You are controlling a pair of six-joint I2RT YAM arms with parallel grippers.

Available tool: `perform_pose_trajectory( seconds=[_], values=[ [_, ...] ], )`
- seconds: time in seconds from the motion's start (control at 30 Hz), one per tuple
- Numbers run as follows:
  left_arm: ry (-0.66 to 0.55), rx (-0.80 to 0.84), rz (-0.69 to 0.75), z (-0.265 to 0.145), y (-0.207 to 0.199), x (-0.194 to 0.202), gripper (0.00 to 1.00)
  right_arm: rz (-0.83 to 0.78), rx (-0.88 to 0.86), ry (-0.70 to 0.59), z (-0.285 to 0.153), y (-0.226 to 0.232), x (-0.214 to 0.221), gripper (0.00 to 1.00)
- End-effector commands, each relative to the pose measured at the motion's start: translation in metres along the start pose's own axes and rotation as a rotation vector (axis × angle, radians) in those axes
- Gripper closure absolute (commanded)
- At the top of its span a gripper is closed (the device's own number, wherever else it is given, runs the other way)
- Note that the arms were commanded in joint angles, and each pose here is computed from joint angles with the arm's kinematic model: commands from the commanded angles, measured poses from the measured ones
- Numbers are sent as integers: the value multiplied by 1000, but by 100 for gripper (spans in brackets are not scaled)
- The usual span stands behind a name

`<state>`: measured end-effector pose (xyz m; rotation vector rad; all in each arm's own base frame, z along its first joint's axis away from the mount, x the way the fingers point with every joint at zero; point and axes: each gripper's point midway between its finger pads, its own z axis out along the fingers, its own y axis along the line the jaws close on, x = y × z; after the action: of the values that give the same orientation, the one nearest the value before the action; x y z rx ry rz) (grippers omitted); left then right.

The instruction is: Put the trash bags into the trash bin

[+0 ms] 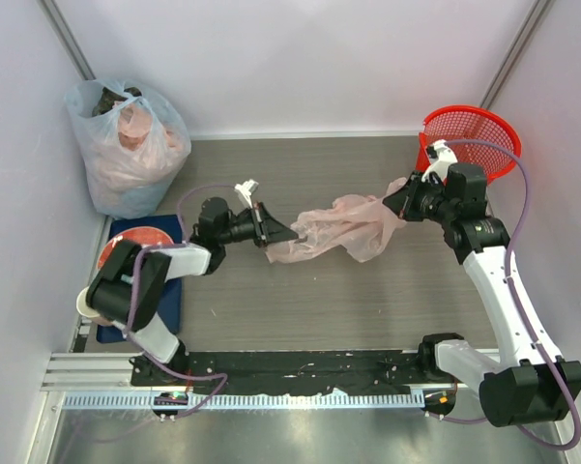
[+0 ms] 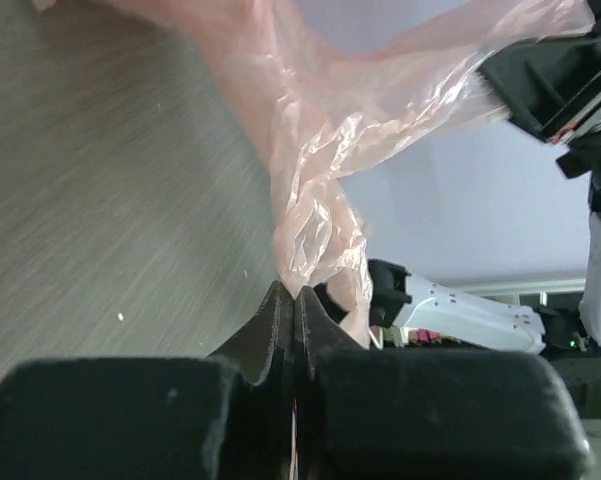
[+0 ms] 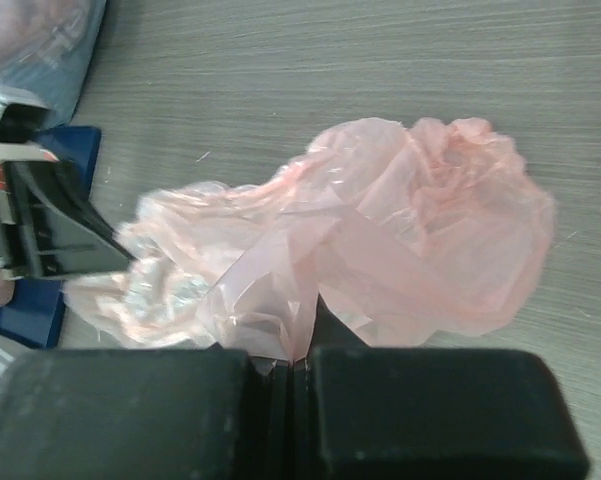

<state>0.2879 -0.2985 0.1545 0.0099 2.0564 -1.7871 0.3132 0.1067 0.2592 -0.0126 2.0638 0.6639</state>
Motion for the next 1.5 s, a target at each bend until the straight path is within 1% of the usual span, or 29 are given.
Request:
perform_pose_trajectory(
  seconds=[0.0, 0.03, 0.07, 0.1, 0.17, 0.23, 0.33, 0.4, 0.47, 0.57, 0.6, 0.67, 0.7, 0.73, 0.8, 0.83, 0.87, 0.9, 0.93, 0.97, 1.0, 1.03, 1.1, 1.17, 1.2, 1.27, 1.33, 1.43, 1.47],
  values=[
    [-233, -232, 407, -34, -34, -92, 100, -92, 53, -96, -1, -7, -37, 99],
    [-214, -512, 422, -58, -26, -102, 100, -115, 50, -122, -3, -5, -52, 99],
    [-229, -603, 715, -70, -53, -112, 100, -122, 43, -122, 0, -4, -57, 99],
    [-311, -729, 800, -89, -62, -131, 100, -142, 29, -149, -3, 2, -71, 99],
    [-374, -760, 906, -105, -95, -144, 100, -158, 8, -163, -3, 8, -82, 99],
    [-226, -726, 997, -105, -104, -122, 100, -166, -8, -155, 1, 10, -86, 99],
    [-12, -822, 1032, -109, -64, -71, 100, -154, -26, -55, 12, 7, -63, 99],
    [3, -897, 1027, -120, -46, -70, 100, -175, -31, 24, 22, 8, -44, 99],
    [-15, -944, 1026, -120, -46, -87, 100, -208, -54, 7, 31, 19, -53, 99],
    [-131, -911, 1031, -101, -87, -159, 100, -216, -99, -107, 52, 41, -115, 99],
    [-285, -857, 1088, -101, -154, -205, 100, -255, -136, -225, 36, 68, -169, 99],
    [-320, -842, 1037, -91, -168, -252, 100, -264, -156, -285, 43, 81, -210, 99],
    [-498, -717, 1144, -104, -264, -276, 100, -309, -219, -407, 9, 115, -253, 99],
    [-509, -671, 1186, -97, -280, -284, 100, -339, -252, -451, -1, 128, -268, 99],
    [-566, -454, 1313, -97, -347, -269, 100, -400, -333, -565, -44, 162, -289, 99],
    [-643, -347, 1391, -125, -401, -237, 100, -455, -386, -660, -67, 180, -299, 99],
    [-766, -189, 1519, -137, -449, -223, 100, -510, -419, -765, -120, 203, -296, 99],
    [-675, -227, 1477, -110, -375, -218, 100, -533, -383, -715, -92, 186, -269, 99],
    [-705, -167, 1551, -107, -373, -194, 100, -565, -389, -720, -89, 195, -249, 99],
    [-811, -141, 1748, -133, -394, -162, 100, -596, -355, -624, -68, 178, -200, 99],
    [-619, -296, 1727, -103, -298, -152, 100, -637, -304, -537, -44, 161, -168, 99],
    [-483, -335, 1706, -85, -258, -126, 100, -689, -215, -371, -12, 130, -119, 99],
    [-123, -544, 1466, -76, -116, -86, 100, -671, -96, 17, 50, 48, -1, 99],
    [199, -647, 1251, -85, -11, -28, 100, -702, -44, 361, 55, -12, 98, 99],
    [302, -644, 1195, -87, 10, -7, 100, -667, -23, 430, 54, -24, 117, 99],
    [422, -681, 1078, -100, 25, 16, 100, -585, -119, 500, 37, -7, 136, 99],
    [408, -647, 1050, -95, 8, 14, 100, -564, -186, 408, 28, 20, 112, 99],
    [117, -509, 1173, -66, -95, -48, 100, -552, -280, 199, 30, 80, 20, 99],
    [-80, -432, 1275, -59, -169, -88, 100, -591, -311, 17, 13, 120, -55, 99]
  ],
)
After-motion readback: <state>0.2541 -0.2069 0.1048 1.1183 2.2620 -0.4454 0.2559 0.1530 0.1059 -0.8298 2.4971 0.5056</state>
